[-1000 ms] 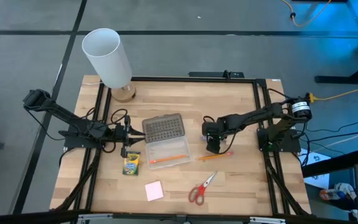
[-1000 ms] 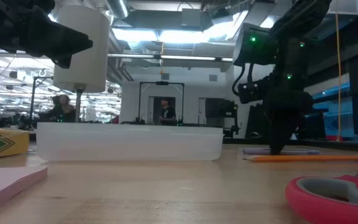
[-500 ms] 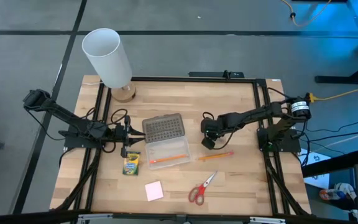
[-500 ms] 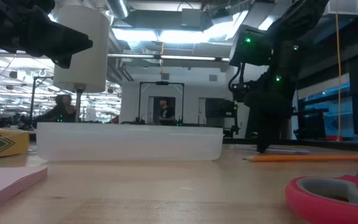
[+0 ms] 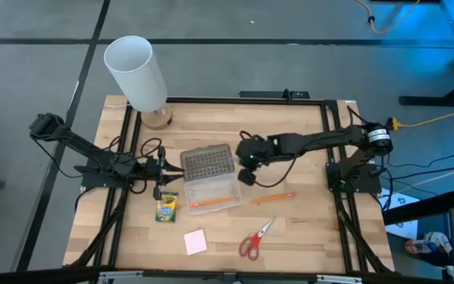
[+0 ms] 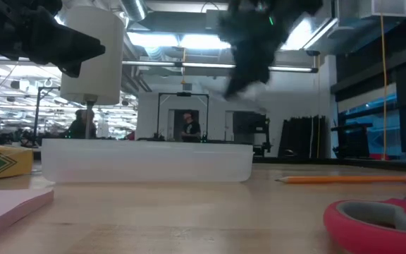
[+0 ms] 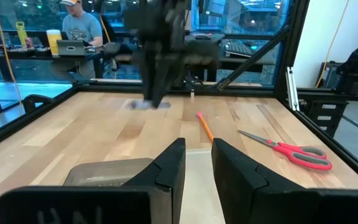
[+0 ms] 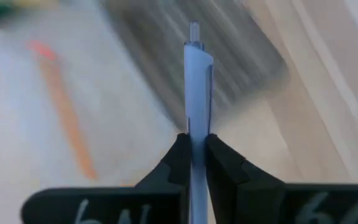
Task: Pack school essentials
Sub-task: Put the light purple pen into the gray supply box, then put the orange pencil into the gray supply box
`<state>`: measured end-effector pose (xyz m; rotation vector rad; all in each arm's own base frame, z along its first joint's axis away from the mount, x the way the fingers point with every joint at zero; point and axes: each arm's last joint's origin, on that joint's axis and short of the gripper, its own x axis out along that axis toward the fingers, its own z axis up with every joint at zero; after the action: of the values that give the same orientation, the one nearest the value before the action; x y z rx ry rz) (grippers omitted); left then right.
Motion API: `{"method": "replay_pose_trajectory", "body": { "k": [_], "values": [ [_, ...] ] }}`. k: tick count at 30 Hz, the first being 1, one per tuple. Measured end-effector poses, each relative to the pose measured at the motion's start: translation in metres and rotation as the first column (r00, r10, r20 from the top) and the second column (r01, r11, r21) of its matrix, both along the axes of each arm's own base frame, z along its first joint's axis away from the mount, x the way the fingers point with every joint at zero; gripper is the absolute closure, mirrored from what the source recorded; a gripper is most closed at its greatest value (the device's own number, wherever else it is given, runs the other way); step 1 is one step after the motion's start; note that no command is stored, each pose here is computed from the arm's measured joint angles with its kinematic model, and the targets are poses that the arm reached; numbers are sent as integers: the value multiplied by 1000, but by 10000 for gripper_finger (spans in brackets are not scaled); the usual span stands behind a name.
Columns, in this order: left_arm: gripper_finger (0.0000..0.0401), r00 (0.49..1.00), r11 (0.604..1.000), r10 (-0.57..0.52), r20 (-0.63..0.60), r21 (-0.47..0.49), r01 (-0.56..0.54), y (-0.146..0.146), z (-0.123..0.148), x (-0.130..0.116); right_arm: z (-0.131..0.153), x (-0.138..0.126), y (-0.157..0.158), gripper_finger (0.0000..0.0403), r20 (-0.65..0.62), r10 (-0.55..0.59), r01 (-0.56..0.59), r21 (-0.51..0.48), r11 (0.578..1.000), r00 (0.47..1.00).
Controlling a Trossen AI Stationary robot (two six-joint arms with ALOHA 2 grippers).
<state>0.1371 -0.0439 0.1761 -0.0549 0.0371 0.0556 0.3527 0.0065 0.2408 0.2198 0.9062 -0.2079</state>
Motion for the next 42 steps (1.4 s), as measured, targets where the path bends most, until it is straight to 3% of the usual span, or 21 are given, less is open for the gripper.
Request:
{"method": "replay_pose_trajectory", "body": {
  "k": [6,17,25,30,35,38,40,42],
  "values": [
    [328,1000,1000,0,0,4,0,0,0,0,30,23,27,373,268,198,-211,17,977,943],
    [328,1000,1000,0,0,4,0,0,0,0,-25,50,47,370,195,255,-263,18,965,947],
    [328,1000,1000,-1,0,4,1,0,0,0,-24,52,47,249,215,253,-263,16,965,943],
    [328,1000,1000,-1,0,4,1,0,0,0,-10,56,48,197,235,255,-266,16,964,938],
    [328,1000,1000,0,0,3,0,0,0,0,14,44,48,180,57,261,-265,102,959,964],
    [328,1000,1000,-1,0,4,1,0,0,0,16,24,50,179,-169,257,-235,138,962,952],
    [328,1000,1000,0,0,3,0,0,0,0,11,5,53,179,-354,275,-236,150,960,894],
    [328,1000,1000,-1,0,2,1,0,0,0,4,-20,57,179,-559,281,-232,158,960,780]
  ]
}}
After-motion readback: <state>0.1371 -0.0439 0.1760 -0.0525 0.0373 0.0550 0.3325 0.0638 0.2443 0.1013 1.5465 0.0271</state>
